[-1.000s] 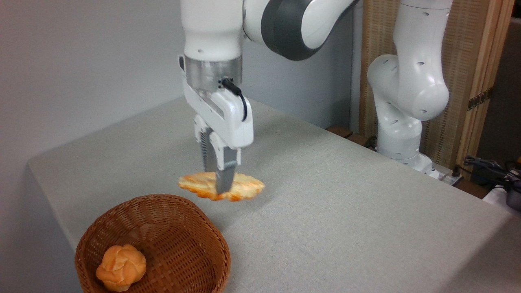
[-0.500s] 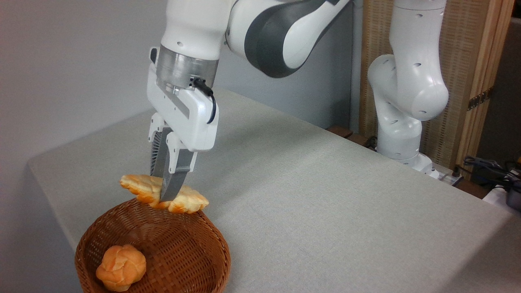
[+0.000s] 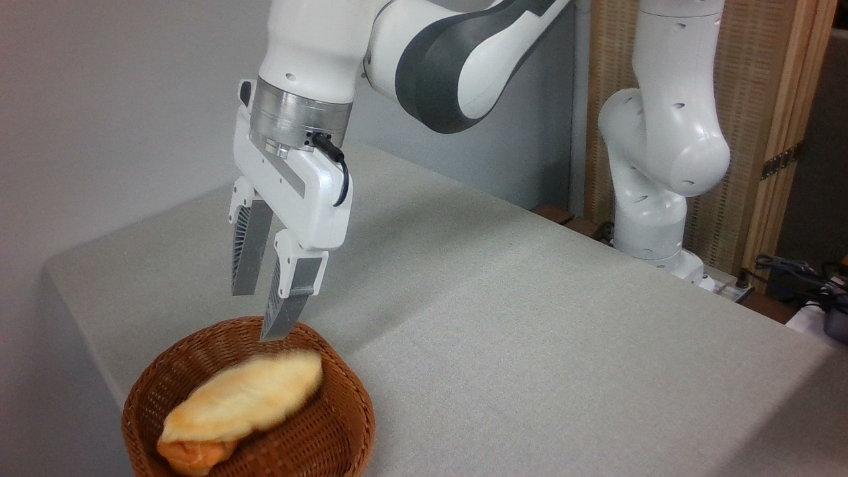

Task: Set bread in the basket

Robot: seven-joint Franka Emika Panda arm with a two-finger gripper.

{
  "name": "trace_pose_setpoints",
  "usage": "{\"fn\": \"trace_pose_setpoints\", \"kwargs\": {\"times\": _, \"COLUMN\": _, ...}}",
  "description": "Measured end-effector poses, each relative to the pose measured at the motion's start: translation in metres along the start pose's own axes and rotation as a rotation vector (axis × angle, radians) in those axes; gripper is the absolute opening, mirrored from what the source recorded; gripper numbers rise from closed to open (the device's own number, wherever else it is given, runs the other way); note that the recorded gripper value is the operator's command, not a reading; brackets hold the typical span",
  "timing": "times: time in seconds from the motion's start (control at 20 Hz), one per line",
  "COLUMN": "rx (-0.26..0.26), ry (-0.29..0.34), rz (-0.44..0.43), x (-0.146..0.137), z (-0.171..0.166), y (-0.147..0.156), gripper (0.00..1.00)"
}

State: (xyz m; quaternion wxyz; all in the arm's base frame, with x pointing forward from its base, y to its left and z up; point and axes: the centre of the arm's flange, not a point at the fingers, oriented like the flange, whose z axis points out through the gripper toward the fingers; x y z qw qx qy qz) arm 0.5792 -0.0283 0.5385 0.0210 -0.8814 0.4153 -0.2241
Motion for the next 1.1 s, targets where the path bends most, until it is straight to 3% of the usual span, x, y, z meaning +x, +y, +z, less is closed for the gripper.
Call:
{"fn": "trace_pose_setpoints", "kwargs": {"times": 0.3, "rx": 0.007, "ry": 0.017, "rz": -0.027, "x": 0.003, "z": -0.009, "y": -0.001, "gripper": 1.0}}
{"fn": "trace_pose_setpoints", "kwargs": {"times": 0.45, "rx": -0.024, "ry": 0.013, "rz": -0.049, "x": 0.009, "z": -0.022, "y": 0.009, "gripper": 1.0}}
{"fn": "trace_pose_setpoints", "kwargs": {"times": 0.9, "rx": -0.169, "ry": -0.196, "rz": -0.068, "x": 0.017, "z": -0.032, "y": 0.053, "gripper": 1.0}}
{"fn": "trace_pose_setpoints", "kwargs": {"times": 1.1, "rx": -0.202, "ry": -0.288, "rz": -0.039, "x": 0.017, "z": -0.024, "y": 0.069, "gripper": 1.0}}
